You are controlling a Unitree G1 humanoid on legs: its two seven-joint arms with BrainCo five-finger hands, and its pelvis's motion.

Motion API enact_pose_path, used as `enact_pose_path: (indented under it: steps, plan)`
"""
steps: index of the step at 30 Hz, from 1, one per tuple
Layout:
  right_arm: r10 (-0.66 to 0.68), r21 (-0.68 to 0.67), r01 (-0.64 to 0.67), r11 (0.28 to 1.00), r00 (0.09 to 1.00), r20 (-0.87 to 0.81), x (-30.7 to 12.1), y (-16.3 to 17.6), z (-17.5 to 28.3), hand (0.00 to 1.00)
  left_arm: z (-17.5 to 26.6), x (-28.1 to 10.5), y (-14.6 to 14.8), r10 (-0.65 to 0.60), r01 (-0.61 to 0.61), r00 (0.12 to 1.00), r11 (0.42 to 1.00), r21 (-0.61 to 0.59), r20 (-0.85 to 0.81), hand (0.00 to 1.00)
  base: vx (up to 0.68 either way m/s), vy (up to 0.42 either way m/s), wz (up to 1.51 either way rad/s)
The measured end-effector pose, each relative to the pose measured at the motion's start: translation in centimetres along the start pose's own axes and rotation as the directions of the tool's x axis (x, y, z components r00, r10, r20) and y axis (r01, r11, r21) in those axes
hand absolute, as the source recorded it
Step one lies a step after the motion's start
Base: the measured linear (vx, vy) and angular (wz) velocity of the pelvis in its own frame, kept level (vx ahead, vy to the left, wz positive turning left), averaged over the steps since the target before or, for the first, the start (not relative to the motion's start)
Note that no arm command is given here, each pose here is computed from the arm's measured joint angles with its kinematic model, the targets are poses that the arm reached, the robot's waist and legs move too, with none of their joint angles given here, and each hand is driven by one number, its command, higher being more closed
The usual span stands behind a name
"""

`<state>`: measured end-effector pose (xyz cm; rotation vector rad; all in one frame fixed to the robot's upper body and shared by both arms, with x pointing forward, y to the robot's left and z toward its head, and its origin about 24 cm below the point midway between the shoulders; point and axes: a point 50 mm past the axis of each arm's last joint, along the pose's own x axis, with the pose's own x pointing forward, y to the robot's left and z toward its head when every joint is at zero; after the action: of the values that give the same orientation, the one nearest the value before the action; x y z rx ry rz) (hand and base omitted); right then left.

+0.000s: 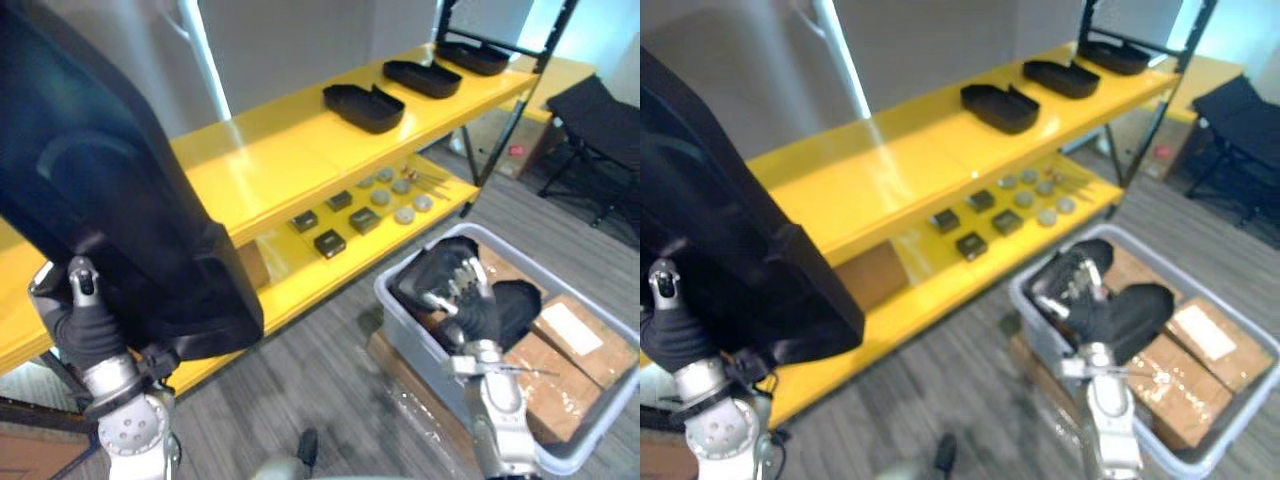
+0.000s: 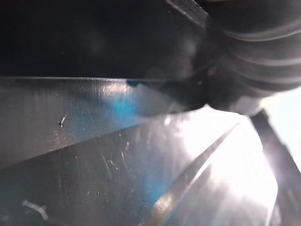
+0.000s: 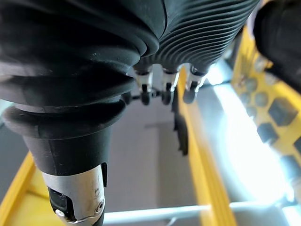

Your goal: Walk over and take plastic housings, then place them on the shelf

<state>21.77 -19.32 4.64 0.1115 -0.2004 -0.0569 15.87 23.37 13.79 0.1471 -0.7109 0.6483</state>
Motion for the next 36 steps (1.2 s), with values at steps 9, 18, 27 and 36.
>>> enact_pose_path:
  steps: [9, 18, 27, 36]
  plan:
    - [-0.017, 0.063, 0.016, 0.998, 1.000, 0.026, -0.4, 1.0, -0.2, 0.00, 1.8, -0.1, 1.2, 0.095, -0.098, 0.993, 0.995, 0.034, 0.074, 1.00, 0.03, 0.036, 0.09]
    - [-0.018, 0.049, 0.014, 0.999, 0.995, 0.094, 0.8, 1.5, 0.4, 0.00, 2.1, 1.9, 1.8, 0.139, -0.149, 0.979, 0.987, 0.054, 0.150, 1.00, 0.19, 0.046, 0.47]
    - [0.026, 0.056, -0.040, 0.998, 0.974, 0.225, 2.2, -0.5, 3.6, 0.00, -1.1, 1.4, 1.2, 0.171, -0.168, 0.985, 0.983, 0.070, -0.033, 1.00, 0.21, -0.249, 0.96]
    - [-0.036, 0.095, 0.015, 0.995, 0.976, 0.215, 2.4, -0.9, 3.7, 0.00, -1.6, -0.8, -1.1, 0.074, -0.078, 0.987, 0.997, -0.022, -0.144, 1.00, 0.09, -0.116, 0.64]
